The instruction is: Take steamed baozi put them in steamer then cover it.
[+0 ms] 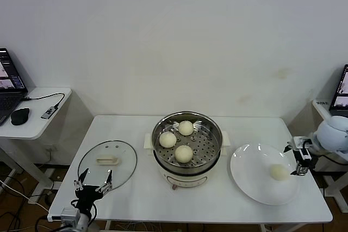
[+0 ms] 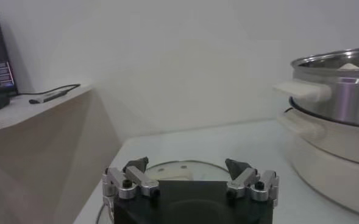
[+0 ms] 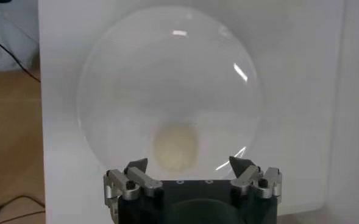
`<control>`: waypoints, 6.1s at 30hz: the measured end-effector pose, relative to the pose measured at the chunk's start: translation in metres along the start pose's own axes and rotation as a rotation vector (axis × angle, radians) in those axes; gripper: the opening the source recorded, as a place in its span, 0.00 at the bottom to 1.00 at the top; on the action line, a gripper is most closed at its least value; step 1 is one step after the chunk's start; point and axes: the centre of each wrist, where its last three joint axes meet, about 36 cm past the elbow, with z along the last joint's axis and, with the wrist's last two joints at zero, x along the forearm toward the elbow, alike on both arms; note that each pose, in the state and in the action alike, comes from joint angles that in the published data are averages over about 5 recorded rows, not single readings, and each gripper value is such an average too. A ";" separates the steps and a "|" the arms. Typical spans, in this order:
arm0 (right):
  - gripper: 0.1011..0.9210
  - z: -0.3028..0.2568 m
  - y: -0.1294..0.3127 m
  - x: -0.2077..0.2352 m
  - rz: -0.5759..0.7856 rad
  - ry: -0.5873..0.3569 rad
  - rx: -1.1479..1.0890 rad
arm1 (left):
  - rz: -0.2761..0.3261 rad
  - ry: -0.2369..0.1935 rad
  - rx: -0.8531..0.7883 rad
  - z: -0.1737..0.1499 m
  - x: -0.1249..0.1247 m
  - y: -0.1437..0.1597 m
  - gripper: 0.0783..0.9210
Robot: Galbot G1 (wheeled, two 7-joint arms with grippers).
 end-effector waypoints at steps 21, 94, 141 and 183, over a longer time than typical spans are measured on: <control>0.83 0.008 -0.001 -0.069 -0.022 -0.017 -0.056 | -0.012 0.004 -0.001 0.002 -0.001 0.002 0.88; 0.56 -0.259 -0.096 0.115 0.096 -0.279 0.039 | -0.027 -0.027 -0.012 -0.002 -0.003 0.004 0.88; 0.88 -0.245 -0.061 0.085 0.168 -0.446 -0.126 | -0.023 -0.035 -0.019 -0.005 -0.002 0.002 0.88; 0.88 -0.100 0.201 -0.045 1.124 -1.073 -0.958 | -0.054 -0.217 -0.590 0.025 -0.011 0.024 0.88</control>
